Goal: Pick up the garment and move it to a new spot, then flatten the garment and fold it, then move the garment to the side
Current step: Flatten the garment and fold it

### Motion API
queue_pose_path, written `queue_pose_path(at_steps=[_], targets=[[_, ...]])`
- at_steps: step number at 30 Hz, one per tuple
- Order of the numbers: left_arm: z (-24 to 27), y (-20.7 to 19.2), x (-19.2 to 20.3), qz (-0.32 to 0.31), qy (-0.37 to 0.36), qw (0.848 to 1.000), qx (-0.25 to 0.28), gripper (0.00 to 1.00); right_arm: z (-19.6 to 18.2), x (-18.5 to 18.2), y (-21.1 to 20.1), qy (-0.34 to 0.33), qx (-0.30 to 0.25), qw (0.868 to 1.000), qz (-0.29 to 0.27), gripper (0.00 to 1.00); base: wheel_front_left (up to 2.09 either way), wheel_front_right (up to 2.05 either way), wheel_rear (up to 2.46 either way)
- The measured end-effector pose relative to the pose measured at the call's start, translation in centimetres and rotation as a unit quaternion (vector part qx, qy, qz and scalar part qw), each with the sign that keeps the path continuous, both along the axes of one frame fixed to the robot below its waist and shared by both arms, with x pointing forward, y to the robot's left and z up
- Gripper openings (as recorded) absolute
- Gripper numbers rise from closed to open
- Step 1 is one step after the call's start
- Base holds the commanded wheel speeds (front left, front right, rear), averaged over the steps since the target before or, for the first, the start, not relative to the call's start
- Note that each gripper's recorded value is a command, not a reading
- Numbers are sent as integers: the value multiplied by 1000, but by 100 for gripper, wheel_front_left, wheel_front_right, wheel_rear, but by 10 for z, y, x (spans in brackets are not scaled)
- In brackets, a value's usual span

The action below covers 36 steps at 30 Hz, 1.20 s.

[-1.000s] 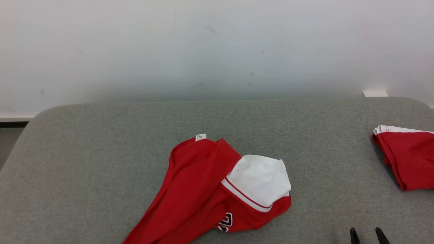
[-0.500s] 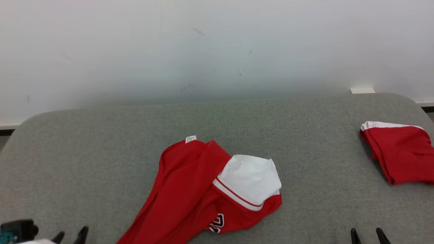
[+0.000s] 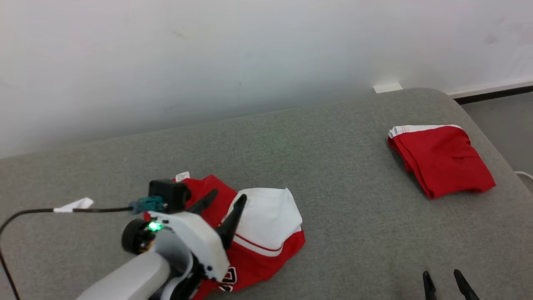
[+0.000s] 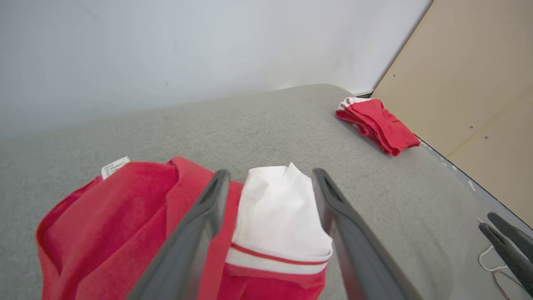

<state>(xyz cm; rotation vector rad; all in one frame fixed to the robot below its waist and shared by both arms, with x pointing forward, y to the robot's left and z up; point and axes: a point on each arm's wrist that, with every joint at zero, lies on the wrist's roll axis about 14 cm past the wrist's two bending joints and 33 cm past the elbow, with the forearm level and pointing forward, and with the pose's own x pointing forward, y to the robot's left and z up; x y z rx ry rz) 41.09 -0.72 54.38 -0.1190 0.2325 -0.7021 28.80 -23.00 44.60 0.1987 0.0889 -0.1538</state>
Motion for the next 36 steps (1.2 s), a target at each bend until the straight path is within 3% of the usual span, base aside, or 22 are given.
queue_pose_path(at_steps=[5, 12, 19, 20, 21, 23, 26, 31, 36], targets=[[-17, -52, 9, -38, 7, 999, 18, 100, -2, -5, -10, 6, -1, 1000, -21, 100, 0, 0, 0], [-50, -45, 35, -1, 17, 997, 76, 100, -6, -12, -20, 15, -2, 999, -41, 100, 0, 0, 0], [-62, -41, 30, -11, 36, 996, 83, 100, -6, -7, -15, 15, -2, 999, -29, 100, 0, 0, 0], [-63, -42, 29, -12, 39, 996, 82, 83, -6, -6, -14, 14, -2, 1000, -27, 100, 0, 0, 0], [-65, -43, 28, -15, 41, 996, 83, 46, -6, -5, -13, 14, -1, 1000, -25, 100, 0, 0, 0], [-67, -44, 26, -17, 43, 995, 84, 0, -5, -4, -11, 13, -1, 1000, -22, 100, 0, 0, 0], [-66, -49, 22, -29, 35, 996, 78, 0, -5, -3, -9, 13, 0, 1000, -20, 100, 0, 0, 0], [-36, -66, 14, -49, -10, 998, 24, 0, -5, -4, -11, 12, 0, 1000, -22, 100, 0, 0, 0], [-38, -75, -30, -102, -8, 995, -1, 0, -8, -8, -12, 17, 1, 1000, -25, 100, 0, 0, 0]])
